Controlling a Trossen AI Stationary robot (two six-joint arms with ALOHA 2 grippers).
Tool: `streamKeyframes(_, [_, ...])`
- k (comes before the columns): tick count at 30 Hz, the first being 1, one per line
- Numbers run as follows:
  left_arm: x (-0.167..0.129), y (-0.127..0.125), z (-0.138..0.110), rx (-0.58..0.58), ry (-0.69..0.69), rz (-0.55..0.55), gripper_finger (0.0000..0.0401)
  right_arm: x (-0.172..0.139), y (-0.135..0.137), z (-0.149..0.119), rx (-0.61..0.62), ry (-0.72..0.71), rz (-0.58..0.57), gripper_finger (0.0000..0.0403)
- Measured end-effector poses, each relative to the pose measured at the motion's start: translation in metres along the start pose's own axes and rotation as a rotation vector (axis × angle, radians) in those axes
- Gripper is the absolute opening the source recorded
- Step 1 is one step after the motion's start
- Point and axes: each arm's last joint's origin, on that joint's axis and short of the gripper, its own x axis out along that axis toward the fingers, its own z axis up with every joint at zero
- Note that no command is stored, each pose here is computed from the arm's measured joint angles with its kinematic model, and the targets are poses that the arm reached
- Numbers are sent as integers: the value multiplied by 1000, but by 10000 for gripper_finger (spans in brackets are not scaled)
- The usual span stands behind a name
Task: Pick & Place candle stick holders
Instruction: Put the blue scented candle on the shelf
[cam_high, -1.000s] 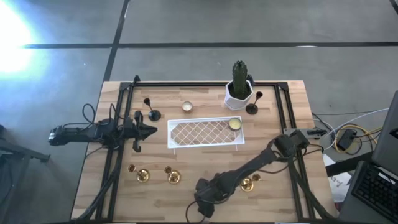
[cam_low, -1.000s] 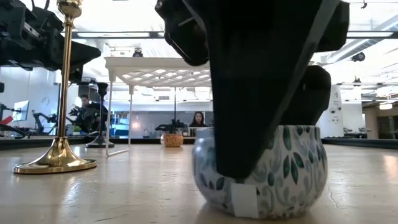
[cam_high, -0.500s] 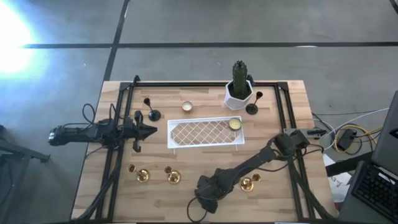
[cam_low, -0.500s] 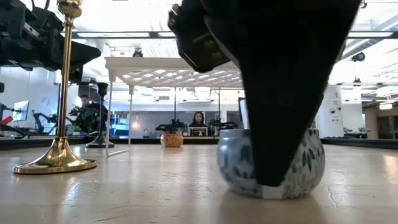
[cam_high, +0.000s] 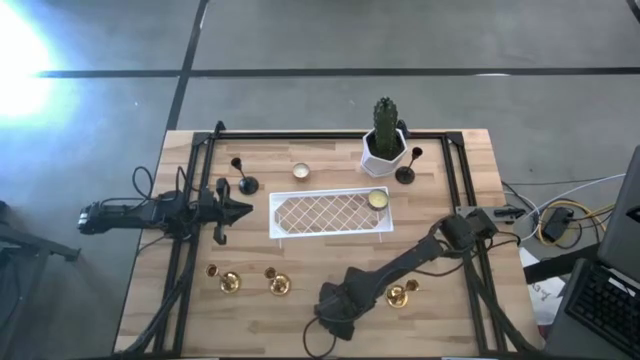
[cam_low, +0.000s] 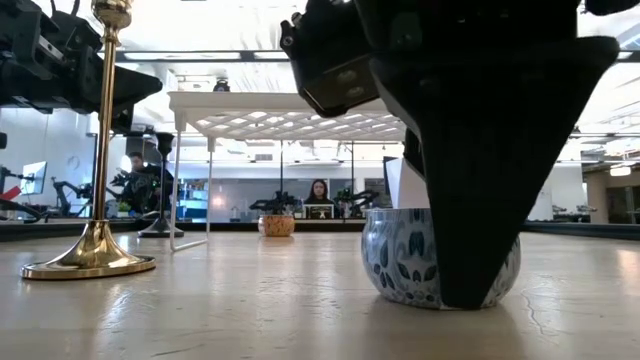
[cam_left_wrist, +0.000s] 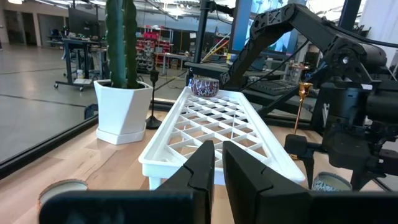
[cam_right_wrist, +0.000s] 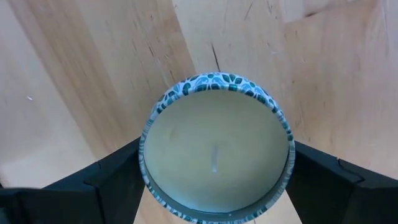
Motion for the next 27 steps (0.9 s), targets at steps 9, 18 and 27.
streamKeyframes(9, [0, 0, 0, 0, 0, 0, 37, -1, 0, 1, 80, -18, 2, 325])
streamKeyframes(18, [0, 0, 0, 0, 0, 0, 37, -1, 0, 1, 112, -16, -7, 303])
streamKeyframes(27, [0, 0, 0, 0, 0, 0, 37, -3, 0, 1, 137, -8, 3, 286])
